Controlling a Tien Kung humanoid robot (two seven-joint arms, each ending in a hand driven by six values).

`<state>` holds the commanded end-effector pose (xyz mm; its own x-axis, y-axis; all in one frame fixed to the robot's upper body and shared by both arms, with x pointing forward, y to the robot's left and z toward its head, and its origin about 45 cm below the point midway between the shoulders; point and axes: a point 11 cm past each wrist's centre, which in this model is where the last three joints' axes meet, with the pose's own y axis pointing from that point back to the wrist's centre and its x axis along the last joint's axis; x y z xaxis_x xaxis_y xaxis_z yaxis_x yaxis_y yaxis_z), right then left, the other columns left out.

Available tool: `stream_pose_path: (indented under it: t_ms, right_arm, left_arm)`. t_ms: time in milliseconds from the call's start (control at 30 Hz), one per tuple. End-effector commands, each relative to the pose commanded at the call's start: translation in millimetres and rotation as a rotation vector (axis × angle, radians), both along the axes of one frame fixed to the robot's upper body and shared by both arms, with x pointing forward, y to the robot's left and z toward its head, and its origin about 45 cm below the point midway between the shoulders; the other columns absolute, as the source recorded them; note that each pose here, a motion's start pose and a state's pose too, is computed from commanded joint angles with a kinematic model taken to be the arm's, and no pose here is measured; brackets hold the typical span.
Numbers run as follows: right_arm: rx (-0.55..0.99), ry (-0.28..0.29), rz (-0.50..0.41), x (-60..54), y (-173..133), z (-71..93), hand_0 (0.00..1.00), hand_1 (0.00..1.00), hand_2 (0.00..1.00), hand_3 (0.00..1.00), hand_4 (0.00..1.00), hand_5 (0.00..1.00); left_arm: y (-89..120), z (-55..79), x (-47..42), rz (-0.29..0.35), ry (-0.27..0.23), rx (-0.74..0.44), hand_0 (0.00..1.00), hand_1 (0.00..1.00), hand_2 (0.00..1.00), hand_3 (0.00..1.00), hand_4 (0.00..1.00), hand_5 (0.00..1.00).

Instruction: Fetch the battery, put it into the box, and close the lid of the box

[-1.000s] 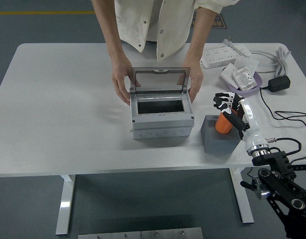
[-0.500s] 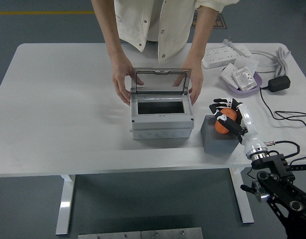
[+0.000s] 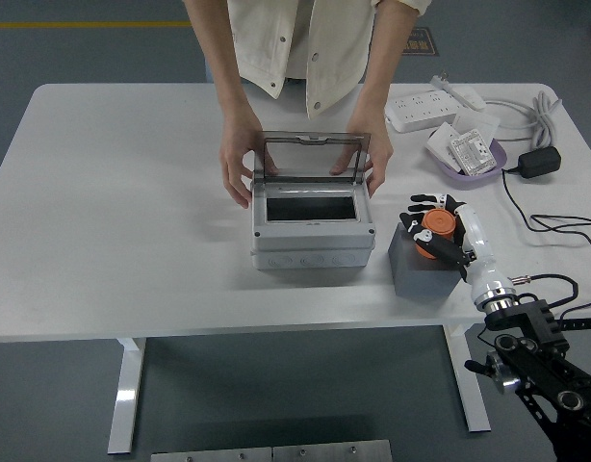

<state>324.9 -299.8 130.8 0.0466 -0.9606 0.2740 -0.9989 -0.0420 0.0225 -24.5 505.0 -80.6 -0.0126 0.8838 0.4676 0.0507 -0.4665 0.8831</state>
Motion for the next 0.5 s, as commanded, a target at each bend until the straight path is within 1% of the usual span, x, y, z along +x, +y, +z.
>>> stream_pose_path:
  t_ms: [133,167,333,367,500]
  right_arm:
    - [0.006,0.001,-0.013,-0.4,-1.6,-0.5,0.562,0.590,0.581,0.615,0.641,0.123]
    - [0.008,0.001,-0.018,-0.6,-2.1,-0.7,0.534,0.494,0.484,0.505,0.411,0.111]
    - [0.013,0.001,-0.032,-0.9,-3.6,-0.9,0.534,0.494,0.484,0.505,0.411,0.111]
    - [0.014,0.002,-0.034,-0.8,-3.8,-0.9,0.453,0.400,0.390,0.411,0.117,0.002]
    - [0.014,0.003,-0.041,-0.4,-4.1,-0.9,0.453,0.400,0.390,0.411,0.117,0.002]
  left_arm:
    - [0.1,0.1,-0.6,0.001,0.000,0.001,0.651,0.715,0.626,0.603,0.628,0.351]
    - [0.1,0.1,-0.8,0.001,0.000,0.001,0.651,0.716,0.626,0.602,0.627,0.352]
    - [0.3,0.1,-1.5,0.002,0.000,0.002,0.651,0.716,0.626,0.602,0.627,0.352]
    - [0.3,0.1,-1.5,0.002,0.000,0.002,0.649,0.716,0.626,0.602,0.627,0.354]
    - [0.2,0.1,-0.8,0.002,-0.001,0.002,0.649,0.716,0.626,0.602,0.627,0.354]
